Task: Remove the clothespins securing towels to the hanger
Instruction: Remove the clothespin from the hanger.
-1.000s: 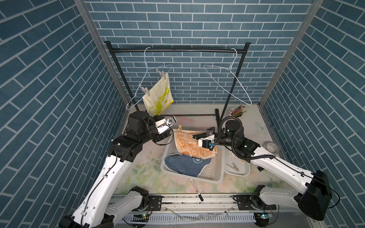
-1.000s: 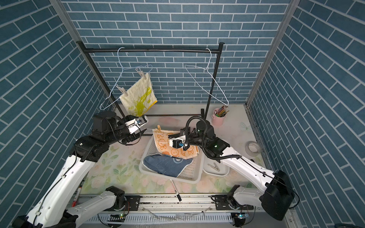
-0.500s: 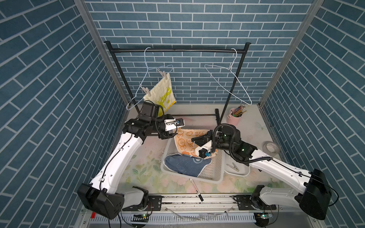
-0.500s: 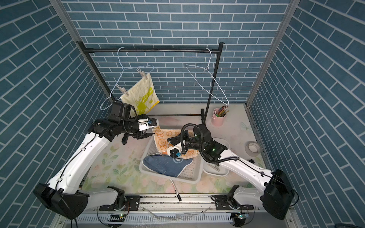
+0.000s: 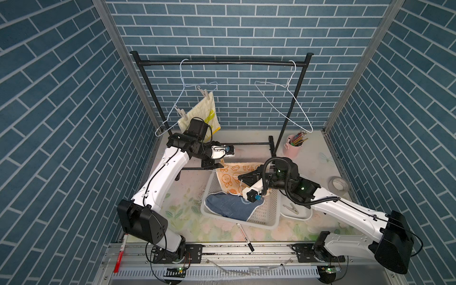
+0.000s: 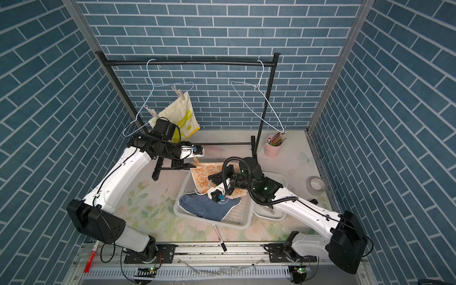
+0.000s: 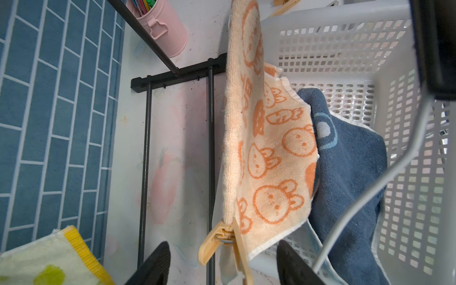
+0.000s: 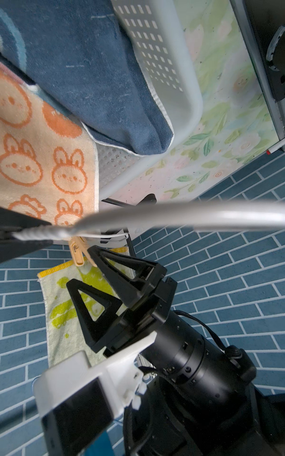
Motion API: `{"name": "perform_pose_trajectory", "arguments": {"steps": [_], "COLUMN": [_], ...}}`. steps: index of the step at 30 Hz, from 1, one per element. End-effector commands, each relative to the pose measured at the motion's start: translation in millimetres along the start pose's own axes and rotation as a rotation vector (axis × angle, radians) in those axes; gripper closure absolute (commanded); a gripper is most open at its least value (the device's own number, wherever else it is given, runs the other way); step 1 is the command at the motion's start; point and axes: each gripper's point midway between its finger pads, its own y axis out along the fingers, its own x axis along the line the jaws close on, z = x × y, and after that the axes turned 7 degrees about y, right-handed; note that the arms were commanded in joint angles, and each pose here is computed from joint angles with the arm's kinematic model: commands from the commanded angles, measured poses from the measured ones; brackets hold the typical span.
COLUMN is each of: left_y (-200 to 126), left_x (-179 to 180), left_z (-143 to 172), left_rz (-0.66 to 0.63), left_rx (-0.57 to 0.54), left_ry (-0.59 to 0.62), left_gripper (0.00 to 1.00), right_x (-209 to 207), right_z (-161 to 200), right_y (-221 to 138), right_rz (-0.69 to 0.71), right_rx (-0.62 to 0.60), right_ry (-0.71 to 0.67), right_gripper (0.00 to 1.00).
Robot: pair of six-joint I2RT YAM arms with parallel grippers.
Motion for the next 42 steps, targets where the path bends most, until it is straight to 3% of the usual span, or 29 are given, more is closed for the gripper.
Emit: {"name": "perform_pose_trajectory", "arguments": {"steps": [1, 13, 35, 42], "left_y": [4, 22, 22, 20], "left_x": [-10, -11, -12, -12], "left_z": [8, 25, 16, 11], "left_rz": [0.048, 0.063, 0.062, 0.058], "left_rx": [0.031, 0.15, 0.13, 0.116], "left_ry": [-0.005, 0.053, 0.078, 0.082], "left_gripper": [0.32, 0.45, 0.7, 0.86], "right_x": [-8, -9, -7, -8], "right_z": [-8, -9, -7, -4], "right_y": [-3, -2, 3, 3], "right_rz": [0.028, 0.028, 0.017, 0.017], "right_rx": [-0.014, -0.019, -0.014, 0.0], "right_ry": [-0.07, -0.061, -0.04, -0.031], "right_gripper": [1.0, 1.0, 1.0, 1.0]}}
